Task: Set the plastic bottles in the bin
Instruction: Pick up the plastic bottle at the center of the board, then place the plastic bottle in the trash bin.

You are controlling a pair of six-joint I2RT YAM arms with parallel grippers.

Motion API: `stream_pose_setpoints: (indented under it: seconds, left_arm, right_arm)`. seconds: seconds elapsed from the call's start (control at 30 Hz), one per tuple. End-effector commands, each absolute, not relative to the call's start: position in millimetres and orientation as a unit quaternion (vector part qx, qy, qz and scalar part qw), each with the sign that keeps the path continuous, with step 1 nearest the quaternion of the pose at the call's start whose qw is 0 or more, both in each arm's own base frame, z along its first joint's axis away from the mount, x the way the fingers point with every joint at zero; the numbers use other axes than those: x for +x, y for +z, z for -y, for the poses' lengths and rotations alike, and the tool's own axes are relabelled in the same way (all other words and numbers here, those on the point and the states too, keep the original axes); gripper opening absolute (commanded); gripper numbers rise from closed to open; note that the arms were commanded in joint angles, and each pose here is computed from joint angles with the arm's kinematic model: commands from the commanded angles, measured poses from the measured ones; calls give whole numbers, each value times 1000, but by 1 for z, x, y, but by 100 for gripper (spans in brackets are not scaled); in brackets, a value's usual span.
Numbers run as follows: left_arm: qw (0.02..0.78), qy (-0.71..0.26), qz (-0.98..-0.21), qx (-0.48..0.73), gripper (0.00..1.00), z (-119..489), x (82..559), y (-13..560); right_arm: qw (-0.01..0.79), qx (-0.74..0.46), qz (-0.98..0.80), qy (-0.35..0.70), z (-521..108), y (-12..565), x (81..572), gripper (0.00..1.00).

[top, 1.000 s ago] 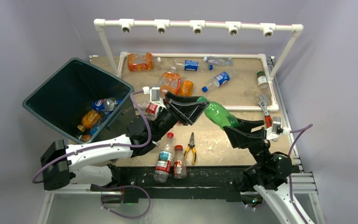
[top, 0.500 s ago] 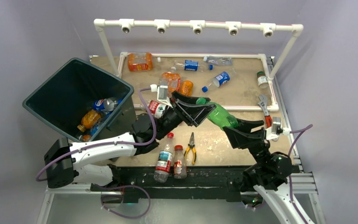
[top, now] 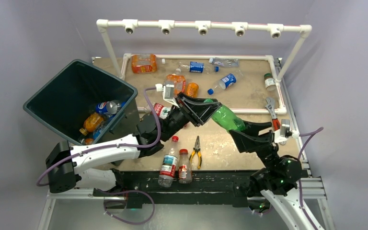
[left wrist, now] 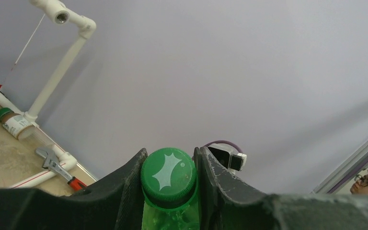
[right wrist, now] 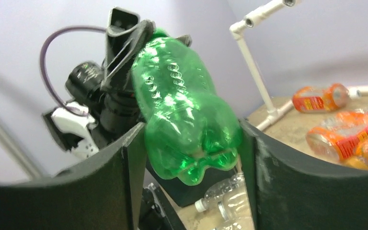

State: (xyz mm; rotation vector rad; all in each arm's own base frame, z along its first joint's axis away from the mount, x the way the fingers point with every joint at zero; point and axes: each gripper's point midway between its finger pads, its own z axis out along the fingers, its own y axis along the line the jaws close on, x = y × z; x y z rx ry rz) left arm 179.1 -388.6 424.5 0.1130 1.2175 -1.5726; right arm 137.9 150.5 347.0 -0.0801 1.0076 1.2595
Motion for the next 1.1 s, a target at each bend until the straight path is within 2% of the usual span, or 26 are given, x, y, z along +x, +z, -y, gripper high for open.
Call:
stream_pose_setpoints:
  seconds: [0.0,0.03,0.07,0.3,0.5,0.8,1.07]
  left_arm:
    - [570,-638,-513,71,0,383,176,456]
    - [580,-622,-520,75,0,381,180,461]
    - [592,-604,-528,78,0,378,183,468]
    - [682,-450,-565,112,0,330,205,530]
    - [739,-309,-595,61,0,253,223,573]
    - [760,-99,-642,21,0,185,246,587]
    - [758,21,-652,-17,0,149,252,588]
  right_arm:
    - [682,-61,-483,546,-157,358,137,83]
    - [681,-64,-490,540,-157,360,138,94]
    - [683,-71,-495,532,-157,363,138,99]
    - [689,-92,-528,489,-149,380,133,99]
    - [707,-82,-537,452,-135,382,131,99]
    - [694,-61,-576,427,-133,352,147,99]
    - [687,-44,-594,417,-129,331,152,99]
